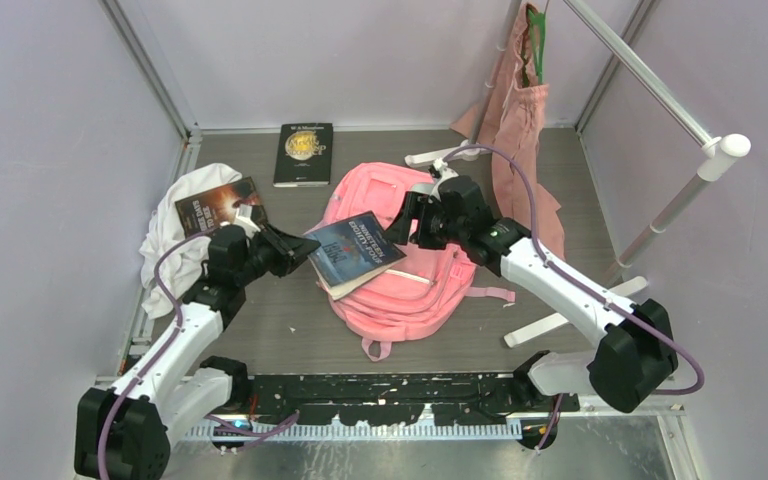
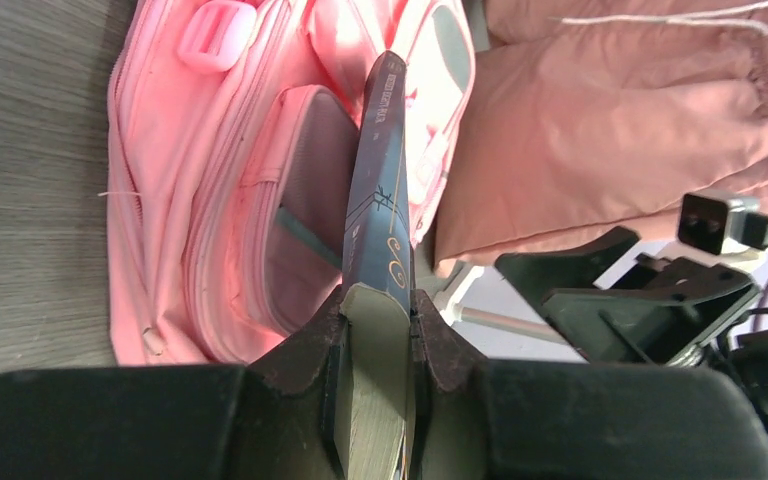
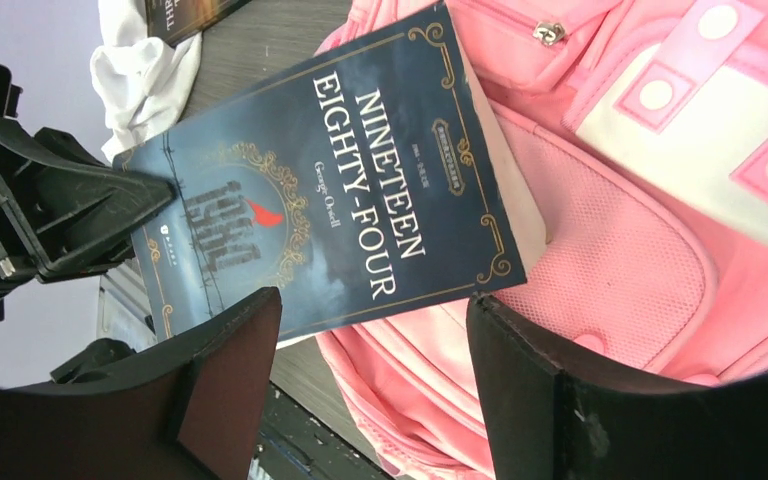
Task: Pack the student bag
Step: Pick up the book from the center of the board, then place the book in the student bag.
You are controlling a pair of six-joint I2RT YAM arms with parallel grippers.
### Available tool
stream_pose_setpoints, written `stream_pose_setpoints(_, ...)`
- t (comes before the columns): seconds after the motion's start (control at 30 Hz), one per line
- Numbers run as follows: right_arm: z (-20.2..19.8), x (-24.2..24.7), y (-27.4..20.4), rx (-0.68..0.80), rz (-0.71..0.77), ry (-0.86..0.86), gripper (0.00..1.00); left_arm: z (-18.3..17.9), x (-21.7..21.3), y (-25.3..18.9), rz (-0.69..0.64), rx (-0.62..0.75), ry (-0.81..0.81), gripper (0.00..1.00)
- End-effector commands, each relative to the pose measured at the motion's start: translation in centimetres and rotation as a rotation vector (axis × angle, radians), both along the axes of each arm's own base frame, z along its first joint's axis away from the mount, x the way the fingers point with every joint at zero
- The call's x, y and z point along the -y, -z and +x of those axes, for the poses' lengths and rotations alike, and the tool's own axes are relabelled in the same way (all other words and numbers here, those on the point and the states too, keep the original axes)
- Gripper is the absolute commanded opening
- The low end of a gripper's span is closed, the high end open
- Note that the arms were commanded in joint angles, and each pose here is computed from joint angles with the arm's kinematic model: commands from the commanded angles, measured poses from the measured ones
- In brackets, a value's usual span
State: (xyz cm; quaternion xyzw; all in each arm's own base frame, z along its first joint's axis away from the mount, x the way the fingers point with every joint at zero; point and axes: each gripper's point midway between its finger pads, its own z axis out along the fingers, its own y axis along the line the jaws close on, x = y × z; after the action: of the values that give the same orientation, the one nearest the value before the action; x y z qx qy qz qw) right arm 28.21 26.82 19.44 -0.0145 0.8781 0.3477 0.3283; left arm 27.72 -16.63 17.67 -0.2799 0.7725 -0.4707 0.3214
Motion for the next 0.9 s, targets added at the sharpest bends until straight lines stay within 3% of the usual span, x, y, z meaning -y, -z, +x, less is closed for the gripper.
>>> stream_pose_setpoints(0.0, 0.8, 0.1, -3.5, 0.096, 0.006, -0.002, 0.73, -0.2, 1.1, -5.0, 0.018, 0.177, 0.109, 0.00)
stream_pose_setpoints(0.17, 0.6, -0.3, -4.3, 0.104, 0.016, -0.030, 0.69, -0.6, 1.7, -7.1, 0.065, 0.223, 0.186, 0.00)
stream_pose_setpoints(0.4, -0.6, 0.0, -4.9, 0.144, -0.032, -0.093, 0.66, -0.9, 1.3, -13.7, 0.130, 0.355, 0.200, 0.00)
stream_pose_setpoints(0.63, -3.0, -1.0, -5.5, 0.222, -0.126, -0.228, 0.66, -2.0, 1.0, -18.5, 0.112, 0.440, 0.182, 0.00)
stream_pose_setpoints(0.87, -5.3, -3.2, -4.9, 0.300, -0.223, -0.325, 0.65, -2.8, 0.6, -20.0, 0.111, 0.471, 0.169, 0.00)
